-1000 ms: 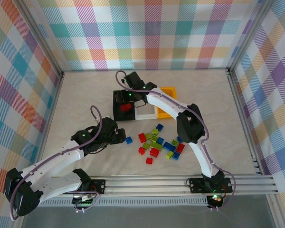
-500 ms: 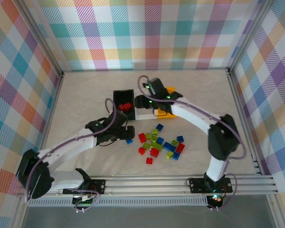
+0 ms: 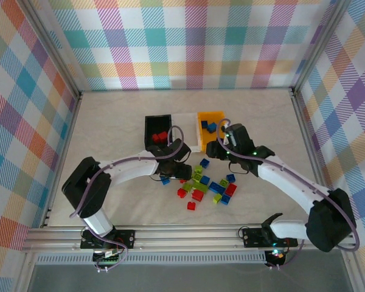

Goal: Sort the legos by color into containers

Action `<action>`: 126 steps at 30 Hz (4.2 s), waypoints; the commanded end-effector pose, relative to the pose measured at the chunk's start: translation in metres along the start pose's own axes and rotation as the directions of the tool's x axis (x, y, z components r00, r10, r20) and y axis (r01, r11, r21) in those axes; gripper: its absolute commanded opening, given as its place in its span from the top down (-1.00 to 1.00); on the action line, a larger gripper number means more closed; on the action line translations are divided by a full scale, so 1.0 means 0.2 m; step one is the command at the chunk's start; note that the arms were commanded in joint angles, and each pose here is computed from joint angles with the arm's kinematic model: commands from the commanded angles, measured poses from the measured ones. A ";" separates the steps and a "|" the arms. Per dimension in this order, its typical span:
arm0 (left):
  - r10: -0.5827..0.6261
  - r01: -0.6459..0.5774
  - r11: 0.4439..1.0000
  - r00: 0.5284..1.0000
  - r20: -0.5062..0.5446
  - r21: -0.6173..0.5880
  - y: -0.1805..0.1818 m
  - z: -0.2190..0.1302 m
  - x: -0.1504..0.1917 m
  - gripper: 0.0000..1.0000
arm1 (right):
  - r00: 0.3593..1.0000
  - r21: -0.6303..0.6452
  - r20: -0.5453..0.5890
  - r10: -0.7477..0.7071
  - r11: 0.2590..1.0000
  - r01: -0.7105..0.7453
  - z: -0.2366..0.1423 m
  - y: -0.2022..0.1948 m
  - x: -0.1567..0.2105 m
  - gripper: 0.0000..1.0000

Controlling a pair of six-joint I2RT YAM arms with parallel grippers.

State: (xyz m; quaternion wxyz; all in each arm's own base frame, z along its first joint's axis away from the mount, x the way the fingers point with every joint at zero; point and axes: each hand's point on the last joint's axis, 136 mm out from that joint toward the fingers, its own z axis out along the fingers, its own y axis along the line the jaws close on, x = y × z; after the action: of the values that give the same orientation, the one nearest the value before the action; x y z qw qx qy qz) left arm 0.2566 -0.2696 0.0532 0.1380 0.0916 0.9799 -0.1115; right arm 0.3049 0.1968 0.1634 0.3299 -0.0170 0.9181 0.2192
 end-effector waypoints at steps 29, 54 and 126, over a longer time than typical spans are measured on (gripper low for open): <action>0.030 -0.037 0.996 0.996 -0.082 -0.080 0.08 0.11 0.03 0.04 | 0.997 -0.014 0.061 0.052 0.999 -0.052 -0.05 -0.05 -0.04 -0.29; -0.212 0.280 0.950 0.906 0.366 -0.141 0.47 -0.45 -0.67 0.36 | 0.995 -0.040 0.074 0.061 0.998 -0.058 -0.06 -0.03 -0.06 -0.30; -0.346 0.350 0.936 0.880 0.325 0.048 0.55 -0.66 -0.14 -1.00 | 0.498 -0.347 -0.506 -0.704 0.695 0.630 0.14 0.37 1.22 0.27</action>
State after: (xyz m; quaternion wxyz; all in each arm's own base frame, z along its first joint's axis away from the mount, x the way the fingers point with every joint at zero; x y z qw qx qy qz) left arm 0.2778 -0.1430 0.1657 0.2798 -0.1027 0.9420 -0.1545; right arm 0.1208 0.3069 0.0343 0.0889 -0.4527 0.8785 0.1240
